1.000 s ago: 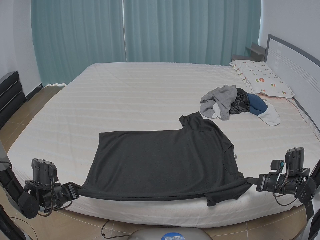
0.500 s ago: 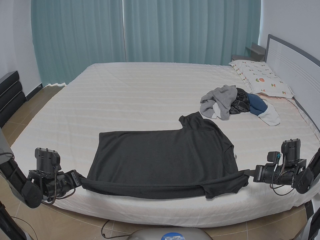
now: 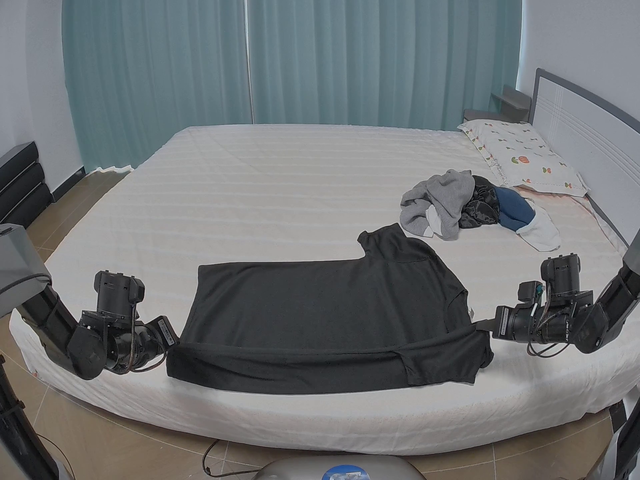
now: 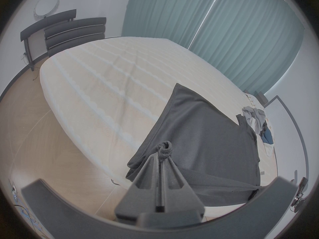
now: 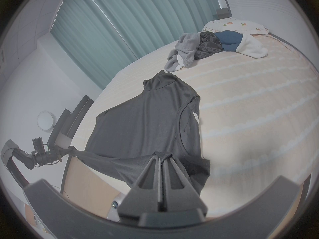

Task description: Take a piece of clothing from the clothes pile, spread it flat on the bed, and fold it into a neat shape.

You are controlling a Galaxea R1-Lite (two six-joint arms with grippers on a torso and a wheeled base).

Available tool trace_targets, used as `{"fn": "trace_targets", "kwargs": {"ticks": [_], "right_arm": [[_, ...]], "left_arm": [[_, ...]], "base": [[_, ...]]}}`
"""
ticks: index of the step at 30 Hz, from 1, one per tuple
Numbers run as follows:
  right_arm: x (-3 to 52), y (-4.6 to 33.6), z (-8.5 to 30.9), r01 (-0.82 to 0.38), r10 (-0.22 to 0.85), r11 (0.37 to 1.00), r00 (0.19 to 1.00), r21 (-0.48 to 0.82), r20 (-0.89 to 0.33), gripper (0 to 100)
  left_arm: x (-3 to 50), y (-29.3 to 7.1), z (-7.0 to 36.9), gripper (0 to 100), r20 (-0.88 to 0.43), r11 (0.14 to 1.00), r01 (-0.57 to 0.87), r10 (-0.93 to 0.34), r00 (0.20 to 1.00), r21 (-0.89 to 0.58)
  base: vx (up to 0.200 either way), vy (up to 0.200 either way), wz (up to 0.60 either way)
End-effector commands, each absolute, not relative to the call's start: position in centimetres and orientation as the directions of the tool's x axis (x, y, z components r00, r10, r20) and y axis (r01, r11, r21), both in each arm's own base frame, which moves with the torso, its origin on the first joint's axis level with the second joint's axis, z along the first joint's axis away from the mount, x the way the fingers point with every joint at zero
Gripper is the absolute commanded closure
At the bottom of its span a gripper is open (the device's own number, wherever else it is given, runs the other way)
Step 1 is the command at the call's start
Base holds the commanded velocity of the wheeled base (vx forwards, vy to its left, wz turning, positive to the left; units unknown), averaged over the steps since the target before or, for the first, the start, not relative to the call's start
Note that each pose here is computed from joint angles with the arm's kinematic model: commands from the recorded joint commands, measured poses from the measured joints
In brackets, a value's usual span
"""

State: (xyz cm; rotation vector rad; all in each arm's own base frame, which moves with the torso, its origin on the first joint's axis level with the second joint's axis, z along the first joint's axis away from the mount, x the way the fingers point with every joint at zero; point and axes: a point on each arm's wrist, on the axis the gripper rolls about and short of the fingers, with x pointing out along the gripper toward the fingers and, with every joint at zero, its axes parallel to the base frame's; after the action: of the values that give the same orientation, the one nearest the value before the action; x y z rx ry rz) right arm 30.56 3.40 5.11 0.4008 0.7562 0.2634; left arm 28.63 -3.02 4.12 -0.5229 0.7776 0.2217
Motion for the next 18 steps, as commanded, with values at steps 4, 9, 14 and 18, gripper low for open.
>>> {"fn": "trace_targets", "kwargs": {"ticks": [4,9,14,18], "right_arm": [[32.8,3.6,3.6,-0.05,0.371,0.88,0.692,0.472,-0.619,100],[33.5,3.7,2.9,-0.044,0.37,0.88,0.686,0.472,-0.626,100],[34.3,3.9,3.0,-0.027,0.374,0.866,0.699,0.5,-0.609,100],[35.0,4.1,3.0,-0.009,0.38,0.85,0.703,0.527,-0.601,100]], "left_arm": [[30.6,-3.1,2.4,100,-0.737,0.821,-0.426,0.01,0.675,-0.379],[31.2,-3.0,1.7,100,-0.746,0.807,-0.447,0.013,0.666,-0.386],[31.7,-2.8,1.8,100,-0.737,0.792,-0.458,0.015,0.676,-0.404],[31.8,-2.9,1.0,100,-0.75,0.793,-0.465,0.015,0.661,-0.394]], "base": [[0.0,0.0,0.0],[0.0,0.0,0.0],[0.0,0.0,0.0],[0.0,0.0,0.0]]}}
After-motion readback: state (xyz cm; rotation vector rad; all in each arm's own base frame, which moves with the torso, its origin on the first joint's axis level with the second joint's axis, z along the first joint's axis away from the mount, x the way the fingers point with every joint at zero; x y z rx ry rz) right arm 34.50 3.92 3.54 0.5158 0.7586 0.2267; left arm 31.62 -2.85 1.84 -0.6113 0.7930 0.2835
